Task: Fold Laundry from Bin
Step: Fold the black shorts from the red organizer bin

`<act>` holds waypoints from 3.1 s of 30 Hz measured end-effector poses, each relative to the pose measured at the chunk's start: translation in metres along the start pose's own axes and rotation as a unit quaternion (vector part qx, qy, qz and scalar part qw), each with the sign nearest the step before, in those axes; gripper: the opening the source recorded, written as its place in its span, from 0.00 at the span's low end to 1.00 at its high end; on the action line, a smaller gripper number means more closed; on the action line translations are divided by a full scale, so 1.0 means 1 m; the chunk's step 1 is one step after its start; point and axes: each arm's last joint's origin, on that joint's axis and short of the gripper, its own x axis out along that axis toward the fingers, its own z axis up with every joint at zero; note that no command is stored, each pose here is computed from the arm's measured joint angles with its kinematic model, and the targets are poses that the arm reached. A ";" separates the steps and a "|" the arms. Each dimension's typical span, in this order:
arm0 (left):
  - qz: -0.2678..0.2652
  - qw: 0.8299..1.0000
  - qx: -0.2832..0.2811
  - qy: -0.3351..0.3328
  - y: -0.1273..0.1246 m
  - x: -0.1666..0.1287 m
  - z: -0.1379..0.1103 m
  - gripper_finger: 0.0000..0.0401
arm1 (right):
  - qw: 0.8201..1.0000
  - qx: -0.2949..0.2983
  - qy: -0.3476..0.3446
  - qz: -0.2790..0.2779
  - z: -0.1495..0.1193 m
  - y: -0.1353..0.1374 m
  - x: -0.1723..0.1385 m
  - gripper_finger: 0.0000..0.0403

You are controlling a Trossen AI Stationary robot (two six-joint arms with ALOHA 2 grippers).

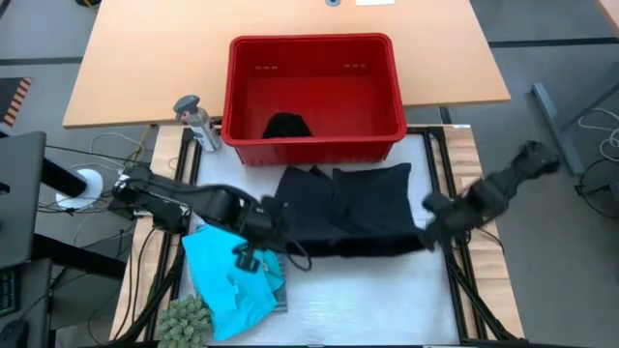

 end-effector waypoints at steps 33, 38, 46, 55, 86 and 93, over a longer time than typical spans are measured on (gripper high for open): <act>0.003 0.949 0.148 -0.278 -0.056 0.083 0.030 0.41 | 0.966 -0.255 0.006 -0.039 -0.102 0.103 0.066 0.49; -0.005 0.906 0.273 -0.324 -0.069 0.097 0.042 0.42 | 0.963 -0.267 0.006 -0.037 -0.103 0.104 0.066 0.49; -0.006 0.881 0.344 -0.324 -0.083 0.146 0.052 0.51 | 0.963 -0.269 0.009 -0.017 -0.105 0.107 0.066 0.49; 0.009 0.884 0.328 -0.333 -0.091 0.187 0.067 0.59 | 0.963 -0.268 0.010 -0.002 -0.106 0.110 0.066 0.49; 0.163 0.927 0.283 -0.186 -0.107 0.180 0.103 0.61 | 0.963 -0.268 -0.023 0.011 -0.105 0.112 0.066 0.49; 0.118 0.956 0.250 -0.103 -0.105 0.184 0.089 0.61 | 0.963 -0.268 -0.030 0.012 -0.105 0.112 0.066 0.49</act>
